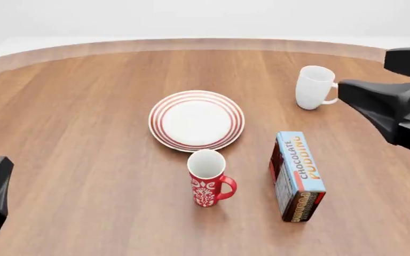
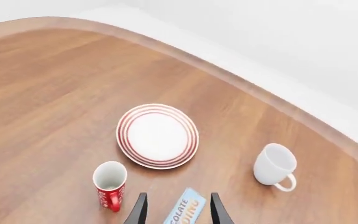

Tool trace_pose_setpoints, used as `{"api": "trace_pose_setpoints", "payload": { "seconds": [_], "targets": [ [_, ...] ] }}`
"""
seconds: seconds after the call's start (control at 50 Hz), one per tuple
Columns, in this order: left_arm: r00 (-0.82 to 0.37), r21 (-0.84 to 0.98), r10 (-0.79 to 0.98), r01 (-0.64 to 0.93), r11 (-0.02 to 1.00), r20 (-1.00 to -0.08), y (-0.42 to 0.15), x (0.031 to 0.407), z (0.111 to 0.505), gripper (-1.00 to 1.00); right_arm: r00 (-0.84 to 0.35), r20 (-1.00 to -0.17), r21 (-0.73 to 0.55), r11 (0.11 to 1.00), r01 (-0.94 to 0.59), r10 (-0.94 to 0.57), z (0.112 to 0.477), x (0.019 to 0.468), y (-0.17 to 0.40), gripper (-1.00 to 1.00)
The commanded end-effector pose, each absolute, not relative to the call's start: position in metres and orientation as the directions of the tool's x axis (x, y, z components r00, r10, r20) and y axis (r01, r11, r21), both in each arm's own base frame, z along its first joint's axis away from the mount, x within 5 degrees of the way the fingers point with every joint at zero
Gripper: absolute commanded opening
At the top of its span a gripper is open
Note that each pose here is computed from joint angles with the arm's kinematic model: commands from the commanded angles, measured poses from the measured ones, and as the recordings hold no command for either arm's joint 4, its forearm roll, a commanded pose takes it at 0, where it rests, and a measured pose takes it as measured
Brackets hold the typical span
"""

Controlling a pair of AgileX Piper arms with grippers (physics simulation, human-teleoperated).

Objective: Pick up the red mug and put it on the plate

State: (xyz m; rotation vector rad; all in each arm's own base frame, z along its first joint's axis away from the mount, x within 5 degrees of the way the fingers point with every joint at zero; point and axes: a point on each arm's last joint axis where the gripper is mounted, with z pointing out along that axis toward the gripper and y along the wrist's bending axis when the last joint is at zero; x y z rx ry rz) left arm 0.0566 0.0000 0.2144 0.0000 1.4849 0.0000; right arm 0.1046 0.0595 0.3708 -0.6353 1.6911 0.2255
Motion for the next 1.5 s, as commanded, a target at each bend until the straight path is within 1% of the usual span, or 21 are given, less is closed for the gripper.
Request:
{"api": "trace_pose_setpoints", "payload": {
  "seconds": [0.02,0.18,0.28,0.44,0.6,0.66,0.88,0.98,1.5],
  "targets": [
    [0.086,0.0,0.0,0.0,1.0,-0.996,0.0,0.057,0.214,1.0,-0.161,-0.922,-0.197,0.787,-0.585,-0.351,0.378,0.122,0.078,1.0],
    [0.086,0.0,0.0,0.0,1.0,-0.996,0.0,0.057,0.214,1.0,-0.185,-0.895,-0.216,0.757,-0.616,-0.406,0.383,0.133,0.089,1.0],
    [0.086,0.0,0.0,0.0,1.0,-0.996,0.0,0.057,0.214,1.0,-0.197,-0.882,-0.219,0.742,-0.633,-0.428,0.379,0.137,0.094,1.0],
    [0.086,0.0,0.0,0.0,1.0,-0.996,0.0,0.057,0.214,1.0,-0.235,-0.845,-0.224,0.717,-0.66,-0.481,0.365,0.147,0.104,1.0],
    [0.086,0.0,0.0,0.0,1.0,-0.996,0.0,0.057,0.214,1.0,-0.282,-0.823,-0.196,0.712,-0.675,-0.494,0.347,0.159,0.116,1.0],
    [0.086,0.0,0.0,0.0,1.0,-0.996,0.0,0.057,0.214,1.0,-0.284,-0.808,-0.197,0.691,-0.696,-0.516,0.338,0.159,0.122,1.0],
    [0.086,0.0,0.0,0.0,1.0,-0.996,0.0,0.057,0.214,1.0,-0.317,-0.794,-0.173,0.694,-0.699,-0.518,0.323,0.165,0.129,1.0],
    [0.086,0.0,0.0,0.0,1.0,-0.996,0.0,0.057,0.214,1.0,-0.336,-0.773,-0.166,0.684,-0.711,-0.537,0.309,0.167,0.133,1.0],
    [0.086,0.0,0.0,0.0,1.0,-0.996,0.0,0.057,0.214,1.0,-0.35,-0.756,-0.129,0.65,-0.749,-0.553,0.282,0.171,0.159,1.0]
  ]
}}
